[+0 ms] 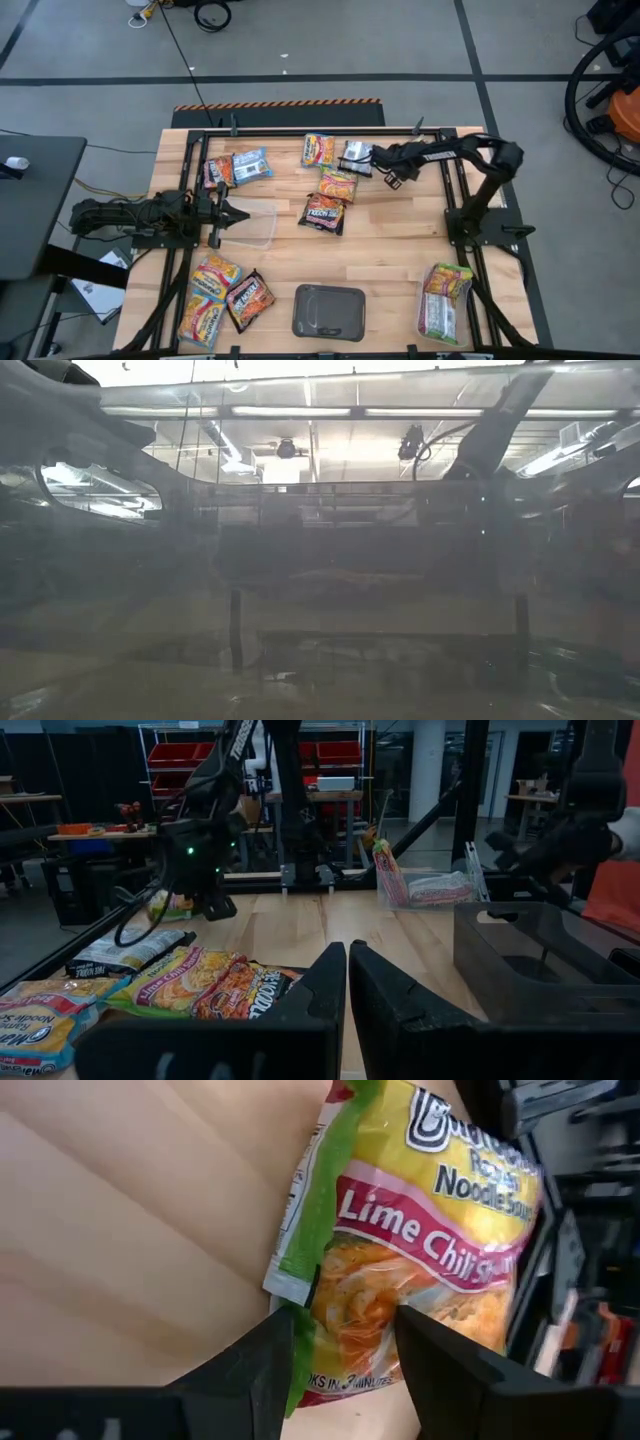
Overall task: Sort Maruchan noodles
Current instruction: Put the top green noodle pack into the bottom transparent bin
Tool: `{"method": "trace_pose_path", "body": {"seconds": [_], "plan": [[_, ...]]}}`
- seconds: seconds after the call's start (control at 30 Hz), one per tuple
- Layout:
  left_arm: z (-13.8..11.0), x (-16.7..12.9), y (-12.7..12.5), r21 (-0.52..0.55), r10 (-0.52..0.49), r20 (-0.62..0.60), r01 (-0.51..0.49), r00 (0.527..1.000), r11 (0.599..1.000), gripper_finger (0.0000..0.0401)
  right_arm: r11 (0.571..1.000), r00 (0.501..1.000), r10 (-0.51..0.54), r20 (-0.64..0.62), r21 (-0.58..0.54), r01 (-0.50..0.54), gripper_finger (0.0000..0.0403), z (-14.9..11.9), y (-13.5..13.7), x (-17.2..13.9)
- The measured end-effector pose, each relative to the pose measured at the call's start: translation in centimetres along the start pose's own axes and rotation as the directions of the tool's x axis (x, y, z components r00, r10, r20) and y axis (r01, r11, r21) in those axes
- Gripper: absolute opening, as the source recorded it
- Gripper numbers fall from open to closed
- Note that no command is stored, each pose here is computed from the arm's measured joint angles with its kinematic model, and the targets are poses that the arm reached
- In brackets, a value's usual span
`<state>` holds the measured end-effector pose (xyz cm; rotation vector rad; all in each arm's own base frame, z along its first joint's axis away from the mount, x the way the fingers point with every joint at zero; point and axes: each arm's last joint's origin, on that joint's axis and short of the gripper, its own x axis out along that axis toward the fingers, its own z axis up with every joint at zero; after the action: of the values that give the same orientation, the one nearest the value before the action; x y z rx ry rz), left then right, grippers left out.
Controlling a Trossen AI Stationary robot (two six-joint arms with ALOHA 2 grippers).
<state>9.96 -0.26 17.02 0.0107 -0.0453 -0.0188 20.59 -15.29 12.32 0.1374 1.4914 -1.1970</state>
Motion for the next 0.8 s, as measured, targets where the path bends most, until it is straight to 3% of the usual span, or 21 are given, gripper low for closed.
{"method": "trace_pose_path", "body": {"seconds": [0.23,0.37,0.47,0.53,0.7,0.8], "plan": [[0.0,0.0,0.0,0.000,0.000,0.000,0.000,1.000,1.000,0.0025,0.999,0.999,-0.033,0.004,-0.011,0.033,0.0158,0.2,0.3,0.5],[0.0,0.0,0.0,0.000,0.000,0.000,0.000,1.000,1.000,0.0025,1.000,1.000,-0.027,0.015,0.007,0.027,0.0104,0.2,0.0,0.2],[0.0,0.0,0.0,0.000,0.000,0.000,0.000,1.000,1.000,0.0025,1.000,1.000,-0.006,0.023,-0.001,0.006,0.0042,0.1,-0.4,-0.4],[0.0,0.0,0.0,0.000,0.000,0.000,0.000,1.000,1.000,0.0025,1.000,0.999,0.029,0.026,0.003,-0.030,0.0012,-0.1,-0.9,-1.1],[0.0,0.0,0.0,0.000,0.000,0.000,0.000,1.000,1.000,0.0025,0.986,0.982,0.167,0.087,-0.002,-0.167,0.0008,-1.6,-2.8,-5.2],[0.0,0.0,0.0,0.000,0.000,0.000,0.000,1.000,1.000,0.0025,0.945,0.931,0.326,0.162,-0.041,-0.324,0.0006,-3.5,-3.9,-8.7]]}}
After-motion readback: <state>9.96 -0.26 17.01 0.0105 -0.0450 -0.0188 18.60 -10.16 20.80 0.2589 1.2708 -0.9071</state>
